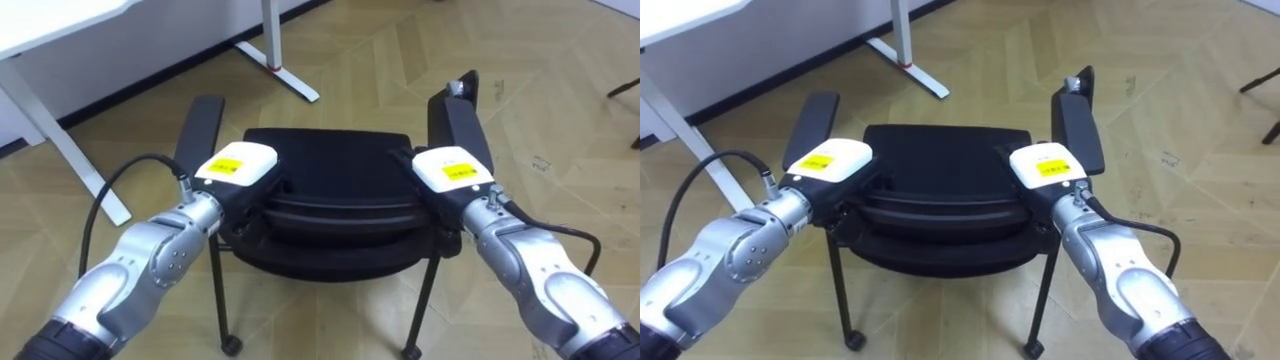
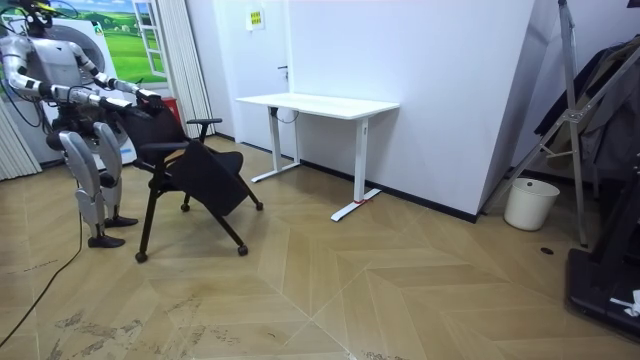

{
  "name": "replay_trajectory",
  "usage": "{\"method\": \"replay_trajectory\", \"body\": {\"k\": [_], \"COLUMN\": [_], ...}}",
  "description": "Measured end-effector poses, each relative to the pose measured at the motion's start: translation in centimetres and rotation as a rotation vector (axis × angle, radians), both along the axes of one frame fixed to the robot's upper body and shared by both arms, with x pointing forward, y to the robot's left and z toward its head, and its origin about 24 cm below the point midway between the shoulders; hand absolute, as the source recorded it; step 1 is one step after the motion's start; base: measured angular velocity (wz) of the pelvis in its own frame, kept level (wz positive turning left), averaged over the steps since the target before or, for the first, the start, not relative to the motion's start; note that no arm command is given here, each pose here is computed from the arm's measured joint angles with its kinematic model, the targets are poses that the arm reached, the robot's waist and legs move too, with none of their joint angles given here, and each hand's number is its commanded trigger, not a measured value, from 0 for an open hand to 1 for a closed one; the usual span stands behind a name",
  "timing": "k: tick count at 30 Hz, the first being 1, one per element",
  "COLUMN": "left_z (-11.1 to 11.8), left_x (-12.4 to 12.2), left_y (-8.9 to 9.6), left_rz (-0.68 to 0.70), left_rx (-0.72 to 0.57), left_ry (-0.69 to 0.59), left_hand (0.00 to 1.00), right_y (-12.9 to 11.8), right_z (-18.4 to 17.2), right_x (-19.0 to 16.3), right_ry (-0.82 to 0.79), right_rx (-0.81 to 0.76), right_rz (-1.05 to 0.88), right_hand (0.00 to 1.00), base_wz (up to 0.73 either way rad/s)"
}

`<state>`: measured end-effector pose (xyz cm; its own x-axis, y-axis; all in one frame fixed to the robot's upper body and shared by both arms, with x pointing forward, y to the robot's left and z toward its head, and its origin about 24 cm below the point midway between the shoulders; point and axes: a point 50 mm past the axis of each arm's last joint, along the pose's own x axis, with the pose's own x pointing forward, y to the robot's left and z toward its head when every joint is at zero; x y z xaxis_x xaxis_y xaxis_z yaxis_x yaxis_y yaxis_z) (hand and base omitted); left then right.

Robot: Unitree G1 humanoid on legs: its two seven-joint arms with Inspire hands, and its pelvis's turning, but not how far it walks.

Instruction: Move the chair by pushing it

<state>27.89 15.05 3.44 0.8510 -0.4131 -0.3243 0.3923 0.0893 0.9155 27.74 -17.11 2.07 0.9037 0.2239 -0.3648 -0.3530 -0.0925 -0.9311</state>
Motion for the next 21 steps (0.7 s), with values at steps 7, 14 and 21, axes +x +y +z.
{"method": "replay_trajectory", "body": {"k": [7, 14, 21], "left_z": [0.0, -0.41, -0.61], "left_x": [0.16, 0.19, 0.25], "left_y": [-0.14, -0.19, -0.1], "left_rz": [0.006, 0.027, 0.037], "left_rx": [-0.002, -0.01, -0.013], "left_ry": [-0.001, 0.003, 0.0], "left_hand": [1.0, 1.0, 1.0], "right_y": [-0.63, -0.83, -0.97], "right_z": [0.2, 0.0, -0.54], "right_x": [-0.12, -0.45, -0.56], "right_ry": [0.016, -0.049, -0.074], "right_rx": [-0.031, -0.037, -0.026], "right_rz": [0.02, 0.053, 0.06], "right_hand": [1.0, 1.0, 1.0], "base_wz": [0.01, 0.01, 0.0]}}
